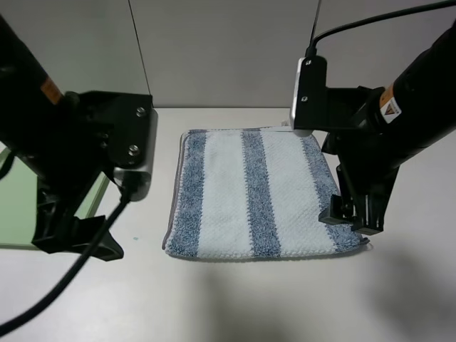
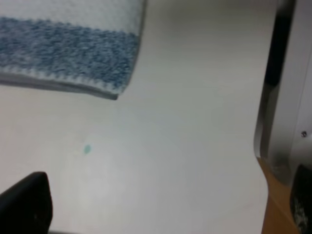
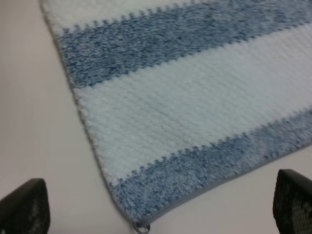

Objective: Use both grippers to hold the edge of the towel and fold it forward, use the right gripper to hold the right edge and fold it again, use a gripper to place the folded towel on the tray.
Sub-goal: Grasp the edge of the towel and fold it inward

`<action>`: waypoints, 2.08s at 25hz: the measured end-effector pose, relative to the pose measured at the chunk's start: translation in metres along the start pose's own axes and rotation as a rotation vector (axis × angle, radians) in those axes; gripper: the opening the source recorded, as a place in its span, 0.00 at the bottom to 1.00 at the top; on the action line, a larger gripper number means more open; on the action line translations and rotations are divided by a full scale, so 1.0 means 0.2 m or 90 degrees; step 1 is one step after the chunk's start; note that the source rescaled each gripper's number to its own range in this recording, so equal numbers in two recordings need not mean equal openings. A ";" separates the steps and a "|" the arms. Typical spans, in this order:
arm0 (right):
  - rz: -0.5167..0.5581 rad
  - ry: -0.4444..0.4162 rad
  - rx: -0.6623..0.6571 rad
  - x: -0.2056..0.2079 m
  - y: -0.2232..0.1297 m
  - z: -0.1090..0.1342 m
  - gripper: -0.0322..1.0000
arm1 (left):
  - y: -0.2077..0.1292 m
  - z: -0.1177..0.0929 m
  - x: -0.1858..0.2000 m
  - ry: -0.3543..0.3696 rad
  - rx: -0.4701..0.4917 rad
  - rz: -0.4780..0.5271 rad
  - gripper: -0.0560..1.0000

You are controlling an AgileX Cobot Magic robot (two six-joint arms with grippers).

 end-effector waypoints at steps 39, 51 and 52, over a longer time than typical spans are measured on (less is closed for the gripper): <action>0.107 0.059 0.223 -0.63 -0.37 0.08 1.00 | -0.01 0.10 -0.47 0.007 -0.118 0.068 0.97; 0.140 0.086 0.217 -0.72 -0.47 0.04 1.00 | 0.02 0.13 -0.47 0.034 -0.121 0.046 0.97; 0.143 0.090 0.217 -0.72 -0.47 0.05 1.00 | 0.03 0.13 -0.47 0.036 -0.121 0.045 0.97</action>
Point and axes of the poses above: a point on each arm's last joint axis where the gripper is mounted, x pointing back along that axis away from the gripper, z along the wrist's bending axis when the last joint is at zero, y = z × x, the point moved 6 cm from there along -x, pointing out along that axis toward the gripper, and after that the axes turned 6 degrees about -x, right-handed, at the moved point
